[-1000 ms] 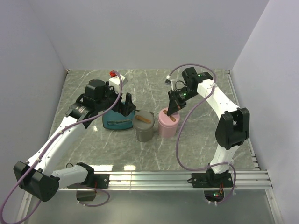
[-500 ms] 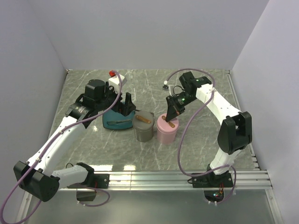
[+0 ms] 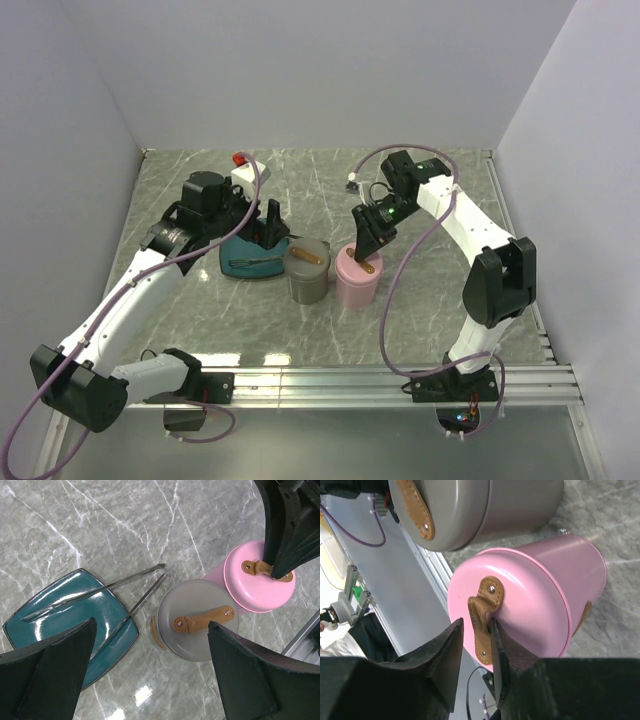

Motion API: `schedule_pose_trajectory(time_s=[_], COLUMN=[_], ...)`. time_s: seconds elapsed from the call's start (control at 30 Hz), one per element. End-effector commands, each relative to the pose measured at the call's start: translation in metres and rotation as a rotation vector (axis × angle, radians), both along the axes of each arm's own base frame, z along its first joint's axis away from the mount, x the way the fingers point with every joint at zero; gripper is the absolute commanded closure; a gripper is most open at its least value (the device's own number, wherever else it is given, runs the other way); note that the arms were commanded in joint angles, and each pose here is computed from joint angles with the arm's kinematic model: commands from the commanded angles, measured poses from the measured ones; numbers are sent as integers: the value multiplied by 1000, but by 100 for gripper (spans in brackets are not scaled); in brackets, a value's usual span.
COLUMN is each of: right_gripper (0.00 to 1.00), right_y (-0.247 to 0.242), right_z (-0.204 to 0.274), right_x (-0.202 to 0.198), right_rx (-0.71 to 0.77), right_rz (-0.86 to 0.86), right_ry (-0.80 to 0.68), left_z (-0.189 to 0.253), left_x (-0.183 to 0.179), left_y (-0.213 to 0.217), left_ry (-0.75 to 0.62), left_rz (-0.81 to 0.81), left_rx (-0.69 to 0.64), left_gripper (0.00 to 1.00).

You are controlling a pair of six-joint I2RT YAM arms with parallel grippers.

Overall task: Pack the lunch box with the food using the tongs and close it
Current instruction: Move the packing box to the center of the board, then reset both arms

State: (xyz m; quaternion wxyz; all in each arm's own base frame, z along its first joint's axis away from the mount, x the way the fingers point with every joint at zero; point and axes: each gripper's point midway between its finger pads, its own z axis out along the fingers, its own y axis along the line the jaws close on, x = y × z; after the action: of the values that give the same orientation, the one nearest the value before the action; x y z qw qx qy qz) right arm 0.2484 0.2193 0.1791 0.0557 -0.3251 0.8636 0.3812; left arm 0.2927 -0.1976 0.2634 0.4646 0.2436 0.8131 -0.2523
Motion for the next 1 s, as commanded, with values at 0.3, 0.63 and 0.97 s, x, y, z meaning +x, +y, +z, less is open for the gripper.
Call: schedule_pose_trajectory(time_s=[0.3, 0.63, 0.97], right_gripper=[51, 32, 20], right_y=[-25, -61, -149], right_z=[8, 77, 90], right_x=[22, 87, 112], right_rx=[-152, -88, -64], right_rz=[-27, -207, -532], right_ry=[-135, -346, -433], left_z=[12, 2, -14], left_x=[-1, 3, 59], left_y=[-1, 1, 62], left_ry=[-32, 116, 271], left_rz=[-9, -3, 177], left_rx=[-34, -51, -123], left_gripper=[1, 1, 1])
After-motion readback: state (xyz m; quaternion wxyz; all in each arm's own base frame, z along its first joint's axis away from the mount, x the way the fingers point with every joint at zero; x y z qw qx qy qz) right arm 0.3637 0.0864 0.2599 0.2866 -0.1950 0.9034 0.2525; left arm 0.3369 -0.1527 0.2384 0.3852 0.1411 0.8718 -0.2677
